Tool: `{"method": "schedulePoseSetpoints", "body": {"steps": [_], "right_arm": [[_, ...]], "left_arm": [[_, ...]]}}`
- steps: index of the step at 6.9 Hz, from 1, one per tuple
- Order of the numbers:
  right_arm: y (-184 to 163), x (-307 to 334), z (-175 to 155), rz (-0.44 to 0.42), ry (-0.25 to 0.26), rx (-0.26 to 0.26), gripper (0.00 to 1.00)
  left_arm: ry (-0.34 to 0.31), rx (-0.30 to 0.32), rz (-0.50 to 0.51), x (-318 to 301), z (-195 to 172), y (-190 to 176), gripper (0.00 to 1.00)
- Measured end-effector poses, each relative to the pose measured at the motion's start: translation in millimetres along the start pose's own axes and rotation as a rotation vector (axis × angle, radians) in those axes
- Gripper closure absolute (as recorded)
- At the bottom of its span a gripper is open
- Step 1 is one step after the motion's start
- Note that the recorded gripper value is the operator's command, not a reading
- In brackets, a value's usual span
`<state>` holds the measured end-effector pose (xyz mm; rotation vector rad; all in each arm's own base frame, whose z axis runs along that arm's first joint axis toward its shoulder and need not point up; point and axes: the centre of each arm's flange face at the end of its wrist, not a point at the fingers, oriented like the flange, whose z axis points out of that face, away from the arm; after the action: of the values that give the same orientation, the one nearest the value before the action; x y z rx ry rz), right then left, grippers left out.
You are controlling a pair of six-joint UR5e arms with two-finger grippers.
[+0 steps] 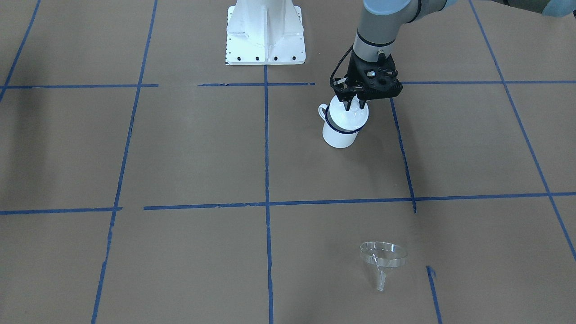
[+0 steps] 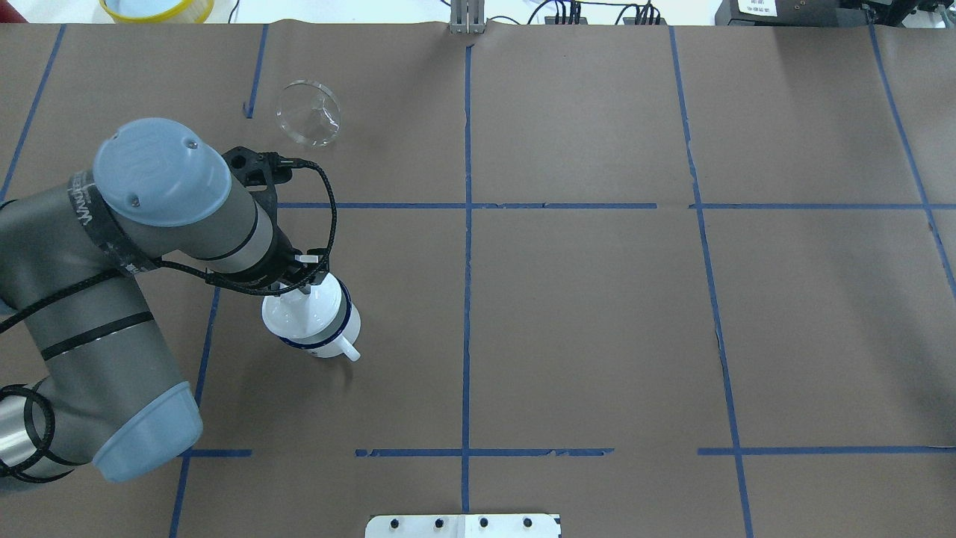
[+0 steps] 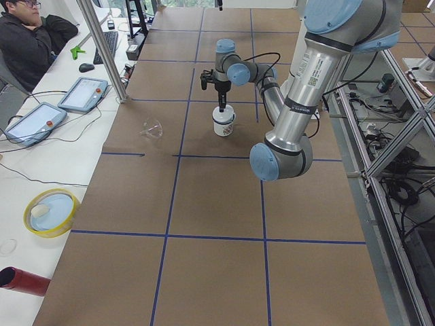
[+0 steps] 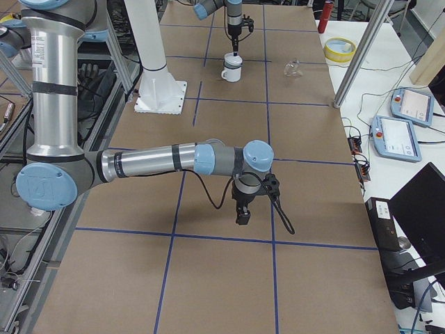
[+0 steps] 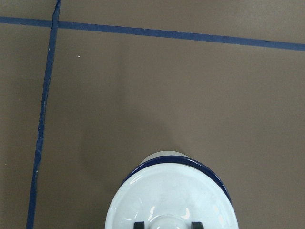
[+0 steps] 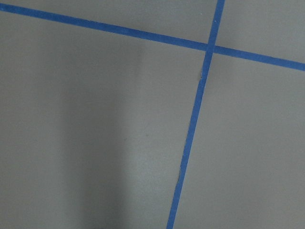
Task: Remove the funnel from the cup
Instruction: 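Lower the white funnel into the mug and open the left gripper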
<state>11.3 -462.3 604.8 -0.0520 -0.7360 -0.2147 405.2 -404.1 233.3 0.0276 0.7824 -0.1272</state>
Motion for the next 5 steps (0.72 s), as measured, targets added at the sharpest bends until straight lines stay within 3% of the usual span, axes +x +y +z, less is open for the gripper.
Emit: {"method": "schedulePoseSetpoints", "body": {"steps": [2, 3, 4, 5], "right_arm": [[0.2, 0.1, 0.1, 0.0, 0.0, 0.0, 0.0], [0.2, 0.2, 0.2, 0.0, 0.0, 0.0, 0.0], [0.2, 0.2, 0.3, 0.0, 0.0, 0.0, 0.0], [0.2, 0.2, 0.3, 0.0, 0.0, 0.0, 0.0]], "left_arm": [[0.006, 0.002, -0.003, 3.7, 7.6, -4.3, 1.0], [0.007, 0.002, -0.004, 4.3, 9.1, -5.0, 0.7], [0.007, 0.002, -0.003, 4.4, 9.5, -5.2, 0.26], [0.007, 0.003, 0.001, 3.9, 9.6, -5.1, 0.01]]}}
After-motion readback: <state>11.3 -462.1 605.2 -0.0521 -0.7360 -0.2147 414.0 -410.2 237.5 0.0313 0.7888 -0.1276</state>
